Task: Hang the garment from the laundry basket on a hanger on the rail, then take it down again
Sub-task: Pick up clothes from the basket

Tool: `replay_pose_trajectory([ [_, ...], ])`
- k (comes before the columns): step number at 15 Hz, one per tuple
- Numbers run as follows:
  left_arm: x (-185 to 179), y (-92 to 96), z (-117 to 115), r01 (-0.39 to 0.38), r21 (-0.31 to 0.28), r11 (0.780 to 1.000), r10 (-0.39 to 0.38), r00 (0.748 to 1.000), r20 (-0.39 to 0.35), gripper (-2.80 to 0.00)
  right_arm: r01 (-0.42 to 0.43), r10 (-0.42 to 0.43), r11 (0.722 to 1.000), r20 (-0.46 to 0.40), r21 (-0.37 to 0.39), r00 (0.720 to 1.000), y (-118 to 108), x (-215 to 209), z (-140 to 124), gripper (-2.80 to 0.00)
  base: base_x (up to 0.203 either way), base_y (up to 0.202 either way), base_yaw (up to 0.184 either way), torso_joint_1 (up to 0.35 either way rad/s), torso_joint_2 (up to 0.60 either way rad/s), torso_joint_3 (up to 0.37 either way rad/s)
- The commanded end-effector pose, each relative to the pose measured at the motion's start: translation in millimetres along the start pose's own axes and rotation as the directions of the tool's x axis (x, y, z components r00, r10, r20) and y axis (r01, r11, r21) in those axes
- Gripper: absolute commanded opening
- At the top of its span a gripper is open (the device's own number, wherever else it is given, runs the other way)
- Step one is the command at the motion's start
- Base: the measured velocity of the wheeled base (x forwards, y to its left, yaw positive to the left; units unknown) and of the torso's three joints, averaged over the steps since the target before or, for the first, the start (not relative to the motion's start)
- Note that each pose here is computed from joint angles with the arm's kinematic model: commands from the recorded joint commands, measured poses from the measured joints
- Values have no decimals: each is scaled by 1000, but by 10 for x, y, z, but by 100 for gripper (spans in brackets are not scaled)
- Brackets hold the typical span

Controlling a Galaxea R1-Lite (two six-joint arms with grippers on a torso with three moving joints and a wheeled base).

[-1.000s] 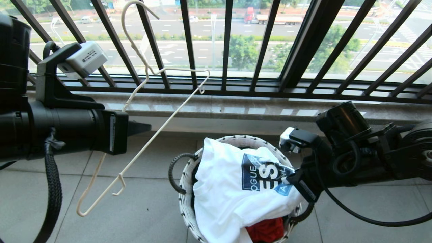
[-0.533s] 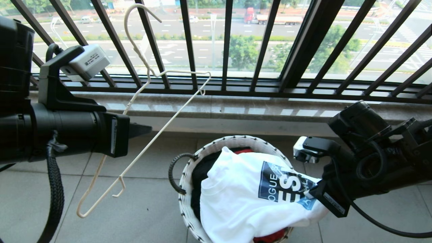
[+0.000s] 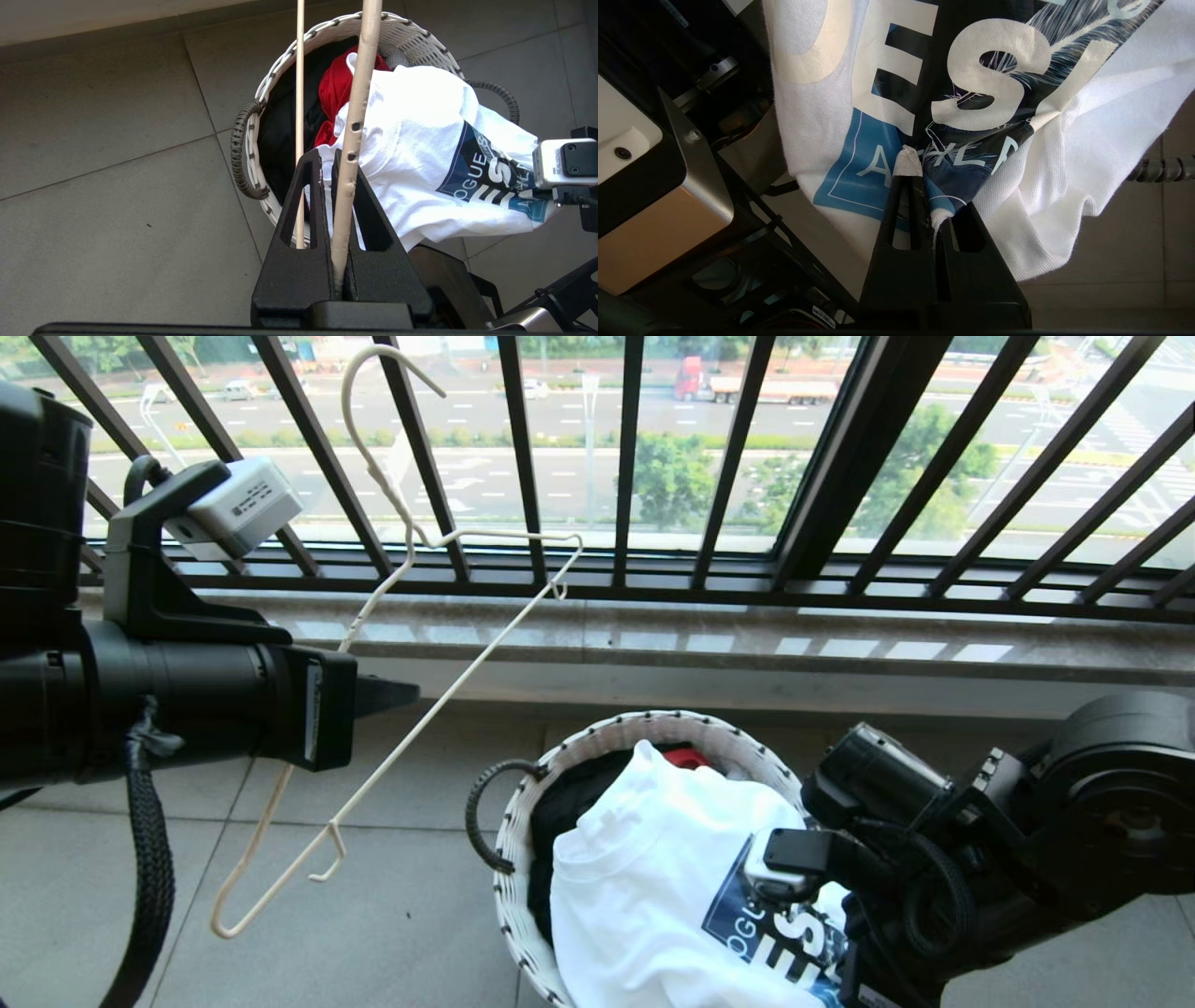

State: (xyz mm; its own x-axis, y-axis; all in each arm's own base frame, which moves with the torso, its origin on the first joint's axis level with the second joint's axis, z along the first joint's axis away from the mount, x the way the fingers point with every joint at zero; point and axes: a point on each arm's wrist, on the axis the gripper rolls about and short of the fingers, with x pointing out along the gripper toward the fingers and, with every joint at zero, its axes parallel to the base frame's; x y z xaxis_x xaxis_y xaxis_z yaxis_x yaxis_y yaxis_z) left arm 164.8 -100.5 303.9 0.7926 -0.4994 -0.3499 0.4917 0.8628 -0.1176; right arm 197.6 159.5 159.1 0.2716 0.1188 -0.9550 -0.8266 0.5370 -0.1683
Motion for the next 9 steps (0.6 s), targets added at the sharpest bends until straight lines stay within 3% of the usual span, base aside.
replay_pose_trajectory([
  [1, -9, -1, 2, 0, -1, 1000, 0, 1000, 2, -280, -30, 29, 996, -8, -90, 1000, 246, -20, -26, -280, 0, 0, 0, 0, 0, 0],
  [9, -2, 0, -3, 0, 1, 1000, 0, 1000, -1, -280, -16, 0, 988, -104, -154, 995, 424, 186, -23, -280, 0, 0, 0, 0, 0, 0],
])
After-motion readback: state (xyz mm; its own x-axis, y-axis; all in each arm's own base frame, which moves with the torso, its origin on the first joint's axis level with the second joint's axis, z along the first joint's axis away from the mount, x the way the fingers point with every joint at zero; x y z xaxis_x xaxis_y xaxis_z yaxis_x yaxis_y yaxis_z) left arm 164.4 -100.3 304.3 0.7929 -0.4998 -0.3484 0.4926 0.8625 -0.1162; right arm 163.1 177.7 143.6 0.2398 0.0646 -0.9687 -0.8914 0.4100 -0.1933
